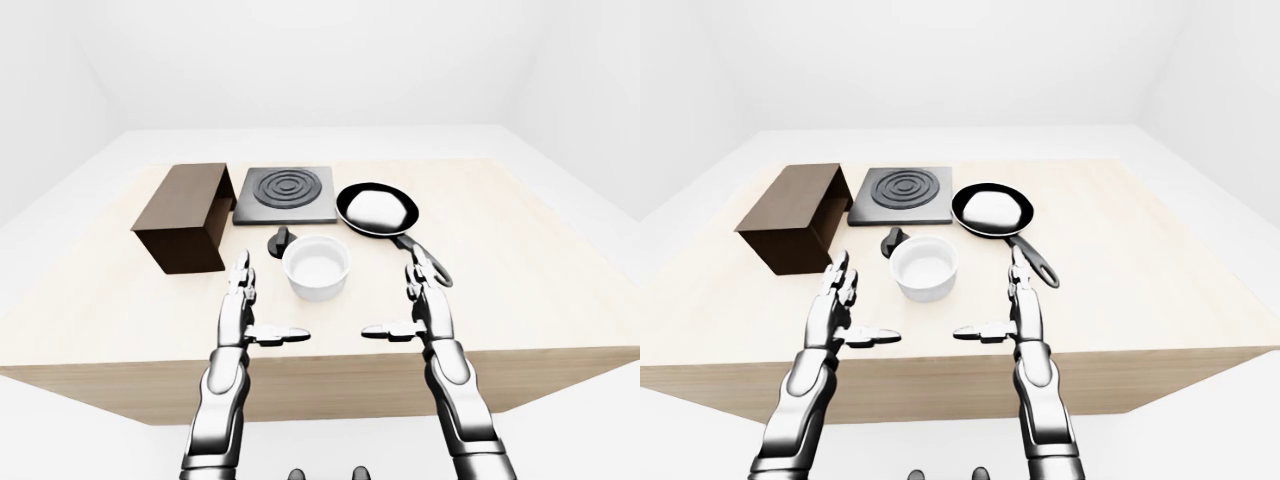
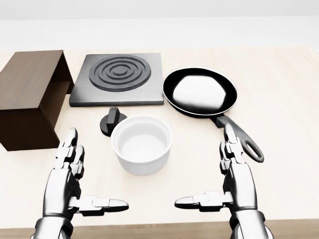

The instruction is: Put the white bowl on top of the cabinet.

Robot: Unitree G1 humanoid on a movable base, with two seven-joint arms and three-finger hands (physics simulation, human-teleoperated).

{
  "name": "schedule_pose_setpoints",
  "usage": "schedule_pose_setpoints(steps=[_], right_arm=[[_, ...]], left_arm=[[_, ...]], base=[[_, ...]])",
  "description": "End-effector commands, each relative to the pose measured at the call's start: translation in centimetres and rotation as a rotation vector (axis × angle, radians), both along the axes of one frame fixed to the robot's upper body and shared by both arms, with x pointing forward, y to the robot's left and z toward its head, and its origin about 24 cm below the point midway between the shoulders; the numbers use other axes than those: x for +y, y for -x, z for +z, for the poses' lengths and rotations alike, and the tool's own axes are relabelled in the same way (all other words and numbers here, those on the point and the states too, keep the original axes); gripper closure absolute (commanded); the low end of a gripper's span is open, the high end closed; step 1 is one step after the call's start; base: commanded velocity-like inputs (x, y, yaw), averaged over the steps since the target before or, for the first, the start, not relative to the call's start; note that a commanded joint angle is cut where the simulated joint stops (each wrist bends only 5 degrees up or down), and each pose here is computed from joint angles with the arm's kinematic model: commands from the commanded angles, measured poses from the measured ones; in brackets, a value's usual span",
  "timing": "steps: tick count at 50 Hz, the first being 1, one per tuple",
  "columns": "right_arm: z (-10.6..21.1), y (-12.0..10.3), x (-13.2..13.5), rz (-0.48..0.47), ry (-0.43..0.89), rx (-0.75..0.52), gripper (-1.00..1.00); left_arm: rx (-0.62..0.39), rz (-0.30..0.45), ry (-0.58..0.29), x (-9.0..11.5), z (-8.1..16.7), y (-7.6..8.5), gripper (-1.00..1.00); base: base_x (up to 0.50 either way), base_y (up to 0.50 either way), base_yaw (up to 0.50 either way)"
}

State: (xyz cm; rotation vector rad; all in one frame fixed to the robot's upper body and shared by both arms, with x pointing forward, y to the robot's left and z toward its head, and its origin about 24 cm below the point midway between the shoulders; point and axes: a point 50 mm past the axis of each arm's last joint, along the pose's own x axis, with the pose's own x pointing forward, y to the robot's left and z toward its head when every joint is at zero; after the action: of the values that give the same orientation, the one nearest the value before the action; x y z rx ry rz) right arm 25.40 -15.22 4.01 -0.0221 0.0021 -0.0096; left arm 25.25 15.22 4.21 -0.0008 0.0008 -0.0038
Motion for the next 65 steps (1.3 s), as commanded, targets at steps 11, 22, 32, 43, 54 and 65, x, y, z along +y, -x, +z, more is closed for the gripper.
schedule_pose_setpoints(steps=[11,22,32,43,54,65], right_arm=[[0.8,0.9,-0.1,0.004,0.07,-0.059,-1.0],[1.0,0.8,-0.2,0.01,0.048,-0.06,-1.0],[1.2,1.2,0.1,0.047,0.033,-0.052,-1.0],[1.2,1.4,0.3,0.058,0.035,-0.054,-1.0],[1.1,1.4,0.3,0.063,0.032,-0.045,-1.0],[1.4,1.7,0.2,0.058,0.038,-0.067,-1.0]], left_arm=[[-0.019,-0.003,-0.026,0.5,0.8,1.0,-1.0],[-0.018,-0.002,-0.029,0.5,0.7,1.0,-1.0],[-0.013,-0.005,-0.031,0.6,0.8,1.1,-1.0],[-0.009,-0.012,-0.037,0.5,0.7,1.1,-1.0],[-0.005,-0.018,-0.039,0.3,0.6,1.1,-1.0],[-0.012,-0.03,-0.108,-0.5,1.2,2.3,-1.0]], base=[[0.0,0.0,0.0],[0.04,0.0,0.0],[0.19,0.0,0.0],[0.2,0.0,0.0],[0.2,0.0,0.0],[0.06,0.0,0.0]])
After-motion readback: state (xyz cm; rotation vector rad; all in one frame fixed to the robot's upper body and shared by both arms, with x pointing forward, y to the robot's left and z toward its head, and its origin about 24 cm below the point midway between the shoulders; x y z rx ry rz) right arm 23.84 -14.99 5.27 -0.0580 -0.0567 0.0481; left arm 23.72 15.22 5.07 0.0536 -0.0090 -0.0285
